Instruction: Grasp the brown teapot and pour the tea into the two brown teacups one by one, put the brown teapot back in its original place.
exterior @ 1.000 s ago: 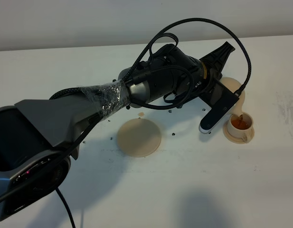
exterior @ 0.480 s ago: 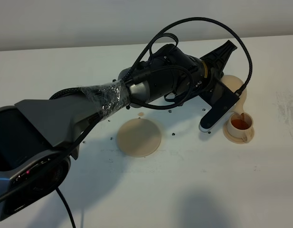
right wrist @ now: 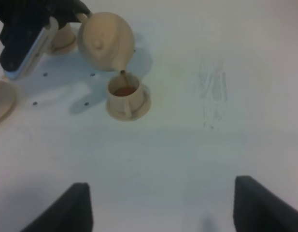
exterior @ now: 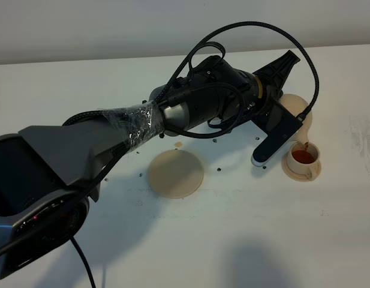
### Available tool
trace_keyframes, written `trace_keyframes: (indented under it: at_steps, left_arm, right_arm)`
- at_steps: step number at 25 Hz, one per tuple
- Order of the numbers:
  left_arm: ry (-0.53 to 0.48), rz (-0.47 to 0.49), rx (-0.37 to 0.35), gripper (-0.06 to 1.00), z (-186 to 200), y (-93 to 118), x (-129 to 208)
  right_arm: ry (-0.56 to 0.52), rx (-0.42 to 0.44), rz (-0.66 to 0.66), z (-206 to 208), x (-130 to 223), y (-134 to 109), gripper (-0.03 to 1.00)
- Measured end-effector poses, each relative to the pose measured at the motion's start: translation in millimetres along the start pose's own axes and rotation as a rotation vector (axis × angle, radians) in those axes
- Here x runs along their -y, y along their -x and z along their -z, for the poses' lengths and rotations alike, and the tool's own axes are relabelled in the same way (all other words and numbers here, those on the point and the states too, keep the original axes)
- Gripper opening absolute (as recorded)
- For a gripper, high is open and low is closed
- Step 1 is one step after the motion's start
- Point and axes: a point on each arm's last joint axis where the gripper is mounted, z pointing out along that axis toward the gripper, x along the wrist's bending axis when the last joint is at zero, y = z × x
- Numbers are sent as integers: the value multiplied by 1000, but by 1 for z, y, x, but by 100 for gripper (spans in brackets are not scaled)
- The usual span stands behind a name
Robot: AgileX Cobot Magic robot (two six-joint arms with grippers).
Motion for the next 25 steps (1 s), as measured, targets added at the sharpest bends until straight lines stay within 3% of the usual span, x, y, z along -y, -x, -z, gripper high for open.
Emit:
trace_keyframes:
  at_steps: [25]
  left_arm:
    - [-7, -43, -10, 9, 0, -1, 0]
  right_arm:
    - [0, 0, 0, 0, 0, 0, 59]
